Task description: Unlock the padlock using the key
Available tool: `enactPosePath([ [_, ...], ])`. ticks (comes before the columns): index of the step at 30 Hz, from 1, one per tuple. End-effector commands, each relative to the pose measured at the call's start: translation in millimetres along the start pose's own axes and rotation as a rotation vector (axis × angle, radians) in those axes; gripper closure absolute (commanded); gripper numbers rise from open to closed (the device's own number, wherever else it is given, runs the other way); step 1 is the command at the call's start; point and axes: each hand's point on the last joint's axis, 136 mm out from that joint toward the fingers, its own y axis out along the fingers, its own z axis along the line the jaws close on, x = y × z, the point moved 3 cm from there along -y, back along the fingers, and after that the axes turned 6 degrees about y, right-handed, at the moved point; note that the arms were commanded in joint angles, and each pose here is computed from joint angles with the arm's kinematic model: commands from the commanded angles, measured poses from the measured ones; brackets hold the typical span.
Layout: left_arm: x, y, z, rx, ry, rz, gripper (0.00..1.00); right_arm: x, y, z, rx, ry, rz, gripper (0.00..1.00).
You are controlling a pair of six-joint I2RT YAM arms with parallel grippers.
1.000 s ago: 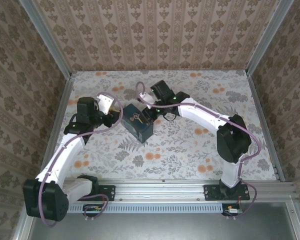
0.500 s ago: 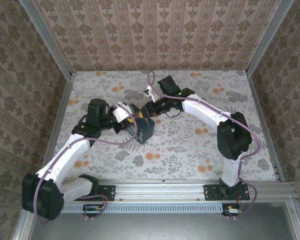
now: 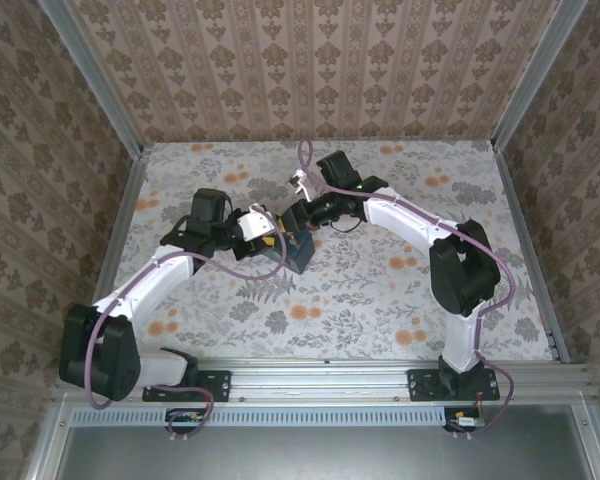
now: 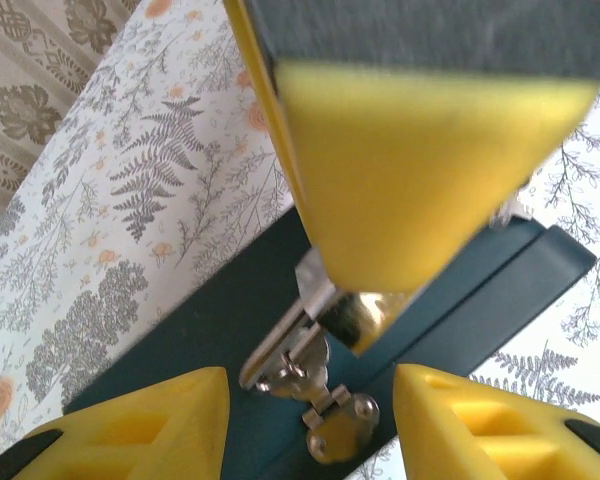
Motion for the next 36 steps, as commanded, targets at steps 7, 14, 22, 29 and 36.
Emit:
enactPosePath([
  [7, -16.9, -38.2, 40.4, 0.032, -0.253, -0.136, 0.51, 3.3, 4.7, -3.9, 0.059, -0.007, -0.035, 0.71],
  [14, -35.9, -30.6, 60.6, 0.014, -0.540, -0.127, 0.52, 5.4, 8.2, -7.9, 0.076, 0.010, -0.072, 0.71],
  [22, -58.4, -15.0, 53.1, -0.041, -0.634, -0.046, 0.55, 6.0, 12.9, -10.2, 0.081, 0.010, -0.094, 0.71],
  [29, -60.0, -9.5, 44.6, -0.105, -0.658, -0.043, 0.60, 11.0, 18.7, -11.9, 0.084, 0.007, -0.115, 0.71],
  [36, -58.6, -6.0, 34.1, -0.180, -0.685, -0.039, 0.67, 4.3, 34.2, -14.0, 0.069, -0.010, -0.072, 0.71],
])
